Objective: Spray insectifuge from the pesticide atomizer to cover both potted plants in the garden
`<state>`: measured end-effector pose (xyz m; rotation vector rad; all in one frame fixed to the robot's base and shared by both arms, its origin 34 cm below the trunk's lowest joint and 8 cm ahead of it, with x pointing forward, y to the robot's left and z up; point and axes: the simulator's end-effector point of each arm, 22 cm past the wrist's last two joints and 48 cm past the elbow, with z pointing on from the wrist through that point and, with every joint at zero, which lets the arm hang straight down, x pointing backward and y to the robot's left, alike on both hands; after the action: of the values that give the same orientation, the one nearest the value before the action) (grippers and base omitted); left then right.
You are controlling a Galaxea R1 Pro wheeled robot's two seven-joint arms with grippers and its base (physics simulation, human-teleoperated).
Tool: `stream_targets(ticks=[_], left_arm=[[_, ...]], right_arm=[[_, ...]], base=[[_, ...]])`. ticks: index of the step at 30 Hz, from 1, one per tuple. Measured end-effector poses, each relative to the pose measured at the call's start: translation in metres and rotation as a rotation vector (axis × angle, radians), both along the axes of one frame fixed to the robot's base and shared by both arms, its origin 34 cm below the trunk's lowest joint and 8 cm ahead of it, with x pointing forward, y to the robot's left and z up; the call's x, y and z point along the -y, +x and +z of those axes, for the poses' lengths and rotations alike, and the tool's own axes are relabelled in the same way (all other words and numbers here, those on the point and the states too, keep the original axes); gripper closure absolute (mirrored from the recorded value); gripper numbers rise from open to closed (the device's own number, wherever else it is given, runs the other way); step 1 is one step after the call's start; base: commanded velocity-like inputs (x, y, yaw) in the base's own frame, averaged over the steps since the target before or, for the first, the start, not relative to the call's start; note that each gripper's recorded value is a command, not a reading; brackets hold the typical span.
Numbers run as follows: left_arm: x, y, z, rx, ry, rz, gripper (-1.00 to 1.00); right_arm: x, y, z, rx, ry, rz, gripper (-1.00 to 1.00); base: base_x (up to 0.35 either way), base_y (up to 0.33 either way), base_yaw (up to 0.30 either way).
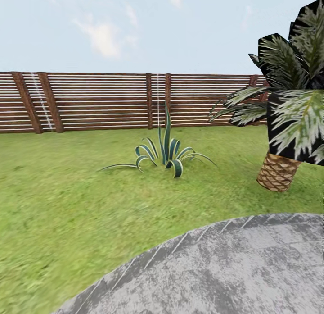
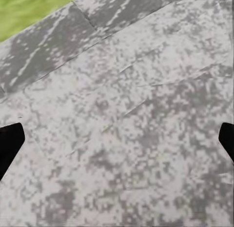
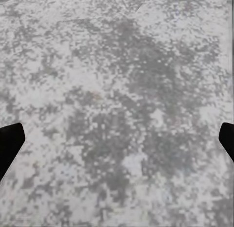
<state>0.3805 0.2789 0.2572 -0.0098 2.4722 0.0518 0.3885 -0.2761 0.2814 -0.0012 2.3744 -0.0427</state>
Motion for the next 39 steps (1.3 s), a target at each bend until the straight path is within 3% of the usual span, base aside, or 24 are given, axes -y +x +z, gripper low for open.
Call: stream_targets(ticks=[39], left_arm=[[0.0000, 0.0021, 0.0018, 0.007, 0.000, 0.000, -1.00]], right_arm=[[-0.0004, 0.0014, 0.0015, 0.005, 0.001, 0.002, -1.00]], base=[[0.337, 0.119, -0.267]])
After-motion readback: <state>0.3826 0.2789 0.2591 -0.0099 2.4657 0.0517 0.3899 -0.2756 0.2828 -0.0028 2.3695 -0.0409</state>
